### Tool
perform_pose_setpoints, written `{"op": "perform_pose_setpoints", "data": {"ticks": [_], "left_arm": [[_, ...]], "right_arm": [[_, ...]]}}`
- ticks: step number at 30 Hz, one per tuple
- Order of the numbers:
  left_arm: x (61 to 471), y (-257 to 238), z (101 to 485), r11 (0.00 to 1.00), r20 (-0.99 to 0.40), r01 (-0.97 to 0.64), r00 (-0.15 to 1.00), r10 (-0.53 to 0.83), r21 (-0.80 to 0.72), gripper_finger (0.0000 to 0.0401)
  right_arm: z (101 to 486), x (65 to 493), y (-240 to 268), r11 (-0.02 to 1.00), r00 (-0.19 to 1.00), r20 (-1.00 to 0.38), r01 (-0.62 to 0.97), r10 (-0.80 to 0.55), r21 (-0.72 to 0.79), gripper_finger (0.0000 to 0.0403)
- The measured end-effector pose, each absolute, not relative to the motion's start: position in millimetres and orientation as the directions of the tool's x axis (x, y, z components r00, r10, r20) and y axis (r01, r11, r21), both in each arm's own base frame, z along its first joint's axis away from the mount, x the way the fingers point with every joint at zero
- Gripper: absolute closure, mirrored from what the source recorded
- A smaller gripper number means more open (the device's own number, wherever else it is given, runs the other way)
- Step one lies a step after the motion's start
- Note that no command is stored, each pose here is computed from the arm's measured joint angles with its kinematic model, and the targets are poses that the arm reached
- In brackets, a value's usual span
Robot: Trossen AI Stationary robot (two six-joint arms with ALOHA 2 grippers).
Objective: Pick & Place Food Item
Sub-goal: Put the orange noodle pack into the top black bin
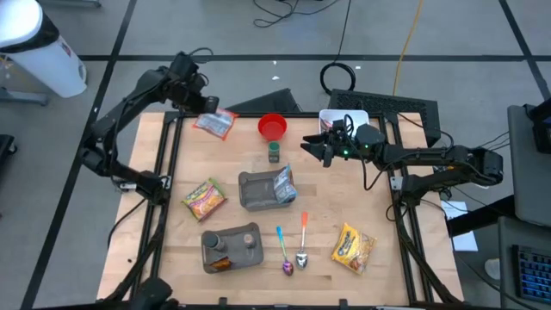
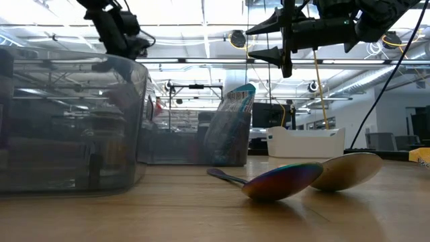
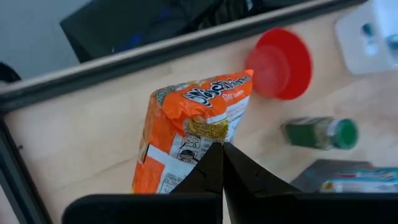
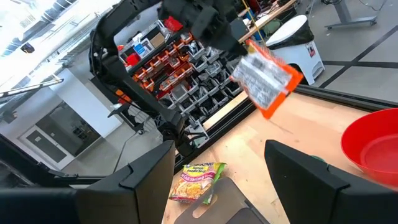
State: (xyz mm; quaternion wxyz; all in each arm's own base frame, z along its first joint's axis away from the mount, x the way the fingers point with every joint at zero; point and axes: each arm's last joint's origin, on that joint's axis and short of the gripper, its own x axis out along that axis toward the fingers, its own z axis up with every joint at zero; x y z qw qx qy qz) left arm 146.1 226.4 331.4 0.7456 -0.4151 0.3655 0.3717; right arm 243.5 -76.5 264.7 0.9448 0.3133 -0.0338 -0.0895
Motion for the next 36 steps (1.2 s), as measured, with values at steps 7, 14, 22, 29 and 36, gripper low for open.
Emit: {"op": "perform_pose_setpoints", "data": {"ticks": [7, 14, 22, 29, 36], "left_arm": [[155.2, 216.6, 364.5, 0.448, -0.781, -0.792, 0.562, 0.27, -0.415, 0.0401], [180.6, 197.8, 395.5, 0.553, -0.701, -0.709, 0.654, 0.283, -0.438, 0.0401], [207.8, 173.6, 429.6, 0.642, -0.56, -0.586, 0.779, 0.281, -0.494, 0.0401], [224.3, 157.6, 444.9, 0.687, -0.462, -0.495, 0.85, 0.254, -0.533, 0.0401], [232.3, 150.1, 449.3, 0.699, -0.417, -0.451, 0.878, 0.235, -0.555, 0.0401]], "right_arm": [[264.8, 243.2, -77.9, 0.774, 0.971, 0.009, 0.186, -0.24, 0.605, 0.0161], [260.2, 250.3, -81.1, 0.76, 0.964, 0.036, 0.185, -0.264, 0.623, 0.0161], [245.0, 267.1, -93.4, 0.722, 0.945, 0.112, 0.155, -0.307, 0.674, 0.0161], [248.9, 284.4, -104.3, 0.716, 0.925, 0.218, 0.077, -0.31, 0.694, 0.0161], [278.3, 315.6, -115.5, 0.793, 0.937, 0.303, -0.051, -0.171, 0.607, 0.0161]]}}
